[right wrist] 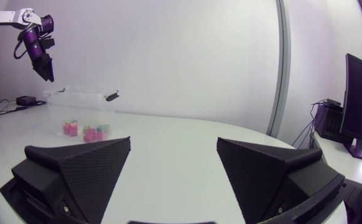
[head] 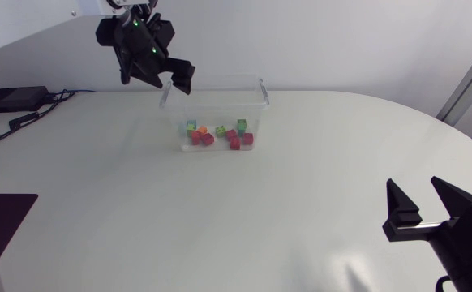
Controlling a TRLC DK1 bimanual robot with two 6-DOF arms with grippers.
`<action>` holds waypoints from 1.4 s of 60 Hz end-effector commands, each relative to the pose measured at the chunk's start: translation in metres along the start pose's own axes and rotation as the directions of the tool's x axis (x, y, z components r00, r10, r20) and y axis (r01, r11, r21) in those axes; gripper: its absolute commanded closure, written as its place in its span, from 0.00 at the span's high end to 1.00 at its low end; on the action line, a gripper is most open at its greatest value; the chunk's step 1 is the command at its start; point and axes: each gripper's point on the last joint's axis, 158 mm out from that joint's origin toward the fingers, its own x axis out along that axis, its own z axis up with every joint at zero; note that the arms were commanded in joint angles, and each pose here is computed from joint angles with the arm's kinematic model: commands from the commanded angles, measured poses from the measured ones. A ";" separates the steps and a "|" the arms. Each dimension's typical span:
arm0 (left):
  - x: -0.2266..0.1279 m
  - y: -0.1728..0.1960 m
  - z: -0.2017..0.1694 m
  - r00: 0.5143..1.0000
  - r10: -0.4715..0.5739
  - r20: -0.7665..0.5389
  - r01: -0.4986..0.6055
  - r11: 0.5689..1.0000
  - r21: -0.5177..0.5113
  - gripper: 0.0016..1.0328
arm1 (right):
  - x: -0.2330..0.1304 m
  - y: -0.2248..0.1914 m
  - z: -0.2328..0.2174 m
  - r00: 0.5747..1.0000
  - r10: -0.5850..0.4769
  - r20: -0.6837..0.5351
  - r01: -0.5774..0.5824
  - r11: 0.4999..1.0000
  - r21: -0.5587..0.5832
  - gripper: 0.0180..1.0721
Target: Place the duplo bricks in the container
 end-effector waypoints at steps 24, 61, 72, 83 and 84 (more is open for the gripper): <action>-0.044 0.048 -0.046 0.991 0.080 0.112 -0.076 0.996 -0.039 0.96 | 0.001 0.000 -0.005 1.000 0.002 0.000 -0.002 1.000 -0.020 0.95; -0.092 0.083 -0.129 0.906 0.259 0.336 -0.231 0.965 -0.122 0.96 | 0.001 0.000 -0.005 1.000 0.001 0.001 -0.001 1.000 -0.020 0.95; -0.117 0.088 -0.152 0.843 0.329 0.426 -0.284 0.944 -0.167 0.96 | 0.001 0.000 -0.005 1.000 0.002 0.000 -0.002 1.000 -0.018 0.95; -0.134 0.073 -0.174 0.785 0.337 0.520 -0.293 0.941 -0.167 0.96 | 0.001 0.000 -0.005 1.000 0.002 0.000 -0.002 1.000 -0.020 0.95; -0.136 0.071 -0.176 0.780 0.334 0.529 -0.292 0.942 -0.165 0.96 | 0.001 0.000 -0.005 1.000 0.002 0.000 -0.002 1.000 -0.020 0.95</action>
